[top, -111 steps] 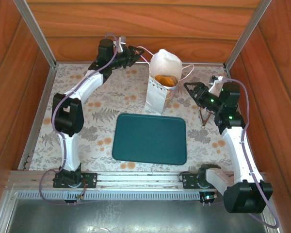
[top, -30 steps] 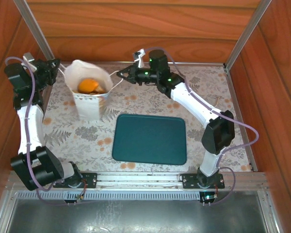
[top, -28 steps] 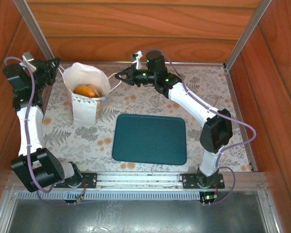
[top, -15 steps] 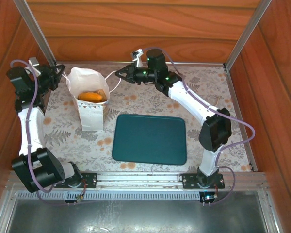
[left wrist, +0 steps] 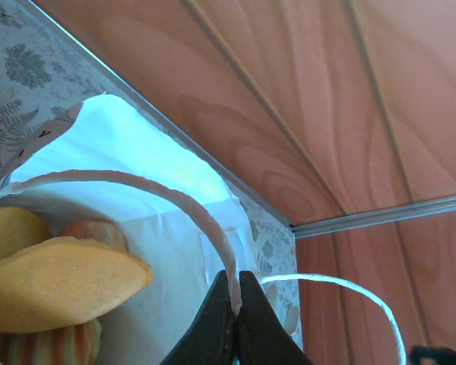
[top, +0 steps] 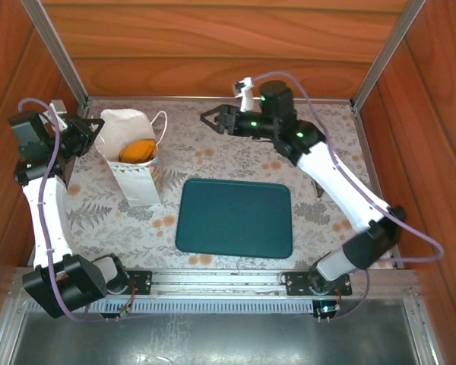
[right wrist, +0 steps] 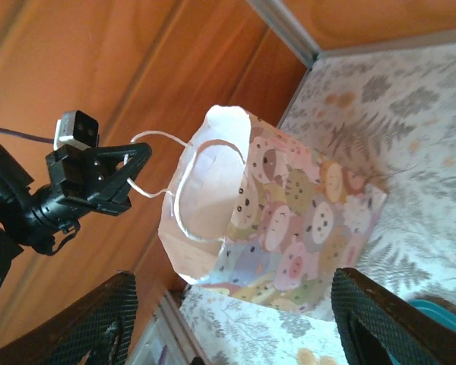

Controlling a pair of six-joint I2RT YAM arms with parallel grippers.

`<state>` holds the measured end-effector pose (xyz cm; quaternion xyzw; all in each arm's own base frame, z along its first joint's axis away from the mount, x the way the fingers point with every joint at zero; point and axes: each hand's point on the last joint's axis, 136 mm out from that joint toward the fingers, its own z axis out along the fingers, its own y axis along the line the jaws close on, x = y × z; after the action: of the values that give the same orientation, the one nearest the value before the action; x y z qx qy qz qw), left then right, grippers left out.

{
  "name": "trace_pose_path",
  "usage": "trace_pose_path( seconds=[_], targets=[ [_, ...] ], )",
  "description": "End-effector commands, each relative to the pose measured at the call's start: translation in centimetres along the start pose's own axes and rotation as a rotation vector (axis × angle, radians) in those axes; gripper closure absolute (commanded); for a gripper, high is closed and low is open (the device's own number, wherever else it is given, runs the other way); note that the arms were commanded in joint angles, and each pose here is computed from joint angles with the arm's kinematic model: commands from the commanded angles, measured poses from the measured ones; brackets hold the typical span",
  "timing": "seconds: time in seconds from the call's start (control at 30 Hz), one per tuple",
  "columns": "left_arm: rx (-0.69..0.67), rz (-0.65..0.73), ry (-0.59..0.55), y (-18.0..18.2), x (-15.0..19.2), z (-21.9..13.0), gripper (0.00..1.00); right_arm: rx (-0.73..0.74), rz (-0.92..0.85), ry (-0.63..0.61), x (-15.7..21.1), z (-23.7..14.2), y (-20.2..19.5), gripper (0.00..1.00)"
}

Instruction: Take the fake bread out of the paper bag

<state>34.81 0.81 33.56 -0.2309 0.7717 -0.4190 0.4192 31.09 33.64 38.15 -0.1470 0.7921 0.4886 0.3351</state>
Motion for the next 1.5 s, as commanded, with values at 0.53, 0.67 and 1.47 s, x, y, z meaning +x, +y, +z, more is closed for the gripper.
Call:
trace_pose_path(
  seconds=[0.53, 0.67, 1.47],
  targets=[
    [-0.012, 0.079, -0.016, -1.7, -0.3, -1.5, 1.00, 0.766, 0.333, 0.518, 21.1, -1.0, -23.9, 0.37],
    [-0.011, 0.075, -0.016, -1.7, -0.2, -1.5, 1.00, 0.798, 0.321, 0.575, 22.3, 1.2, -25.1, 0.40],
    [0.003, 0.071, -0.019, -2.3, -0.1, -1.8, 1.00, 1.142, 0.157, 0.543, 19.5, 4.1, -32.7, 0.37]
  ],
)
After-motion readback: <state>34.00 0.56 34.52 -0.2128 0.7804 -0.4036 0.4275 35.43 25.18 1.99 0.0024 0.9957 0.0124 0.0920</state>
